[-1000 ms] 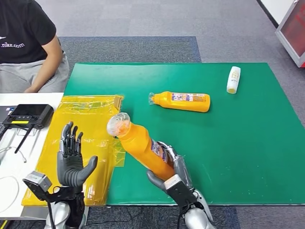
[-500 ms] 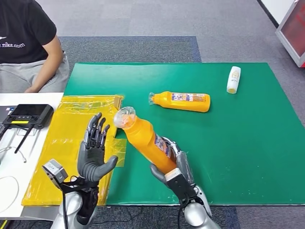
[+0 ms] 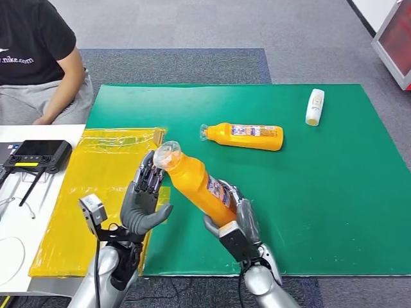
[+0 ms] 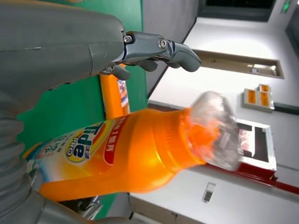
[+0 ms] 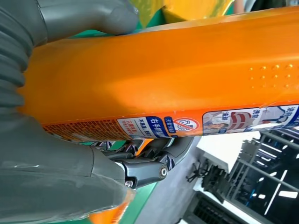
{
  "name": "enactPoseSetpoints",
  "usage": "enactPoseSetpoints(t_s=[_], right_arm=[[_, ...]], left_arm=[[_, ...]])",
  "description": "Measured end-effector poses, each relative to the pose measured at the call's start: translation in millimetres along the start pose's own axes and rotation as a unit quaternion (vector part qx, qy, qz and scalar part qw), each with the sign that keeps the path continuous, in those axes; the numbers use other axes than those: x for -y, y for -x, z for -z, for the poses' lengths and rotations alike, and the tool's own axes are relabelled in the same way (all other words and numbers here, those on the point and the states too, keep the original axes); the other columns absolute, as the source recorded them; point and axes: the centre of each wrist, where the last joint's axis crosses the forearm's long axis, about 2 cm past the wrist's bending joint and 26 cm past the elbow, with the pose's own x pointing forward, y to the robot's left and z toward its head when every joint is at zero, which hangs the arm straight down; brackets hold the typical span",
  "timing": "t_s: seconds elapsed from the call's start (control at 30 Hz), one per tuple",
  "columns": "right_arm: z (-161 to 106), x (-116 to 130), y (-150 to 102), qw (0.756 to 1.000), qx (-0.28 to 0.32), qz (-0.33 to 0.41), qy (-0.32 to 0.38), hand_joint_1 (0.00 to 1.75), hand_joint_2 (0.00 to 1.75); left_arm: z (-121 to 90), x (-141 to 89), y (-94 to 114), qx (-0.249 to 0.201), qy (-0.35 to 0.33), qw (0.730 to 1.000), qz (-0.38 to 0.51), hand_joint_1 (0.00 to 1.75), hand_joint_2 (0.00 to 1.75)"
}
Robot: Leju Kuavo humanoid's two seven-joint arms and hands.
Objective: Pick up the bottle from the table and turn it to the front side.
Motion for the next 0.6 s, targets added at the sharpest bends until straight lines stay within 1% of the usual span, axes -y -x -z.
enactPoseSetpoints(t_s=[0.2,0.4,0.6], right_arm=[[8.9,-3.3,-14.2,0.999,0.029,0.018,0.005,1.75,1.75],[15.8,-2.4,-26.5,0.998,0.056,0.028,0.008,1.75,1.75],[22.5,-1.2,-34.8,0.997,0.073,0.023,0.010,1.75,1.75]], left_arm=[[11.3,-7.3,3.5,-0.012,0.003,1.000,-0.015,0.00,1.75],[16.3,-10.8,6.3,-0.017,0.002,1.000,-0.020,0.00,1.75],[29.0,-13.2,4.7,-0.016,0.026,0.999,-0.018,0.00,1.75]])
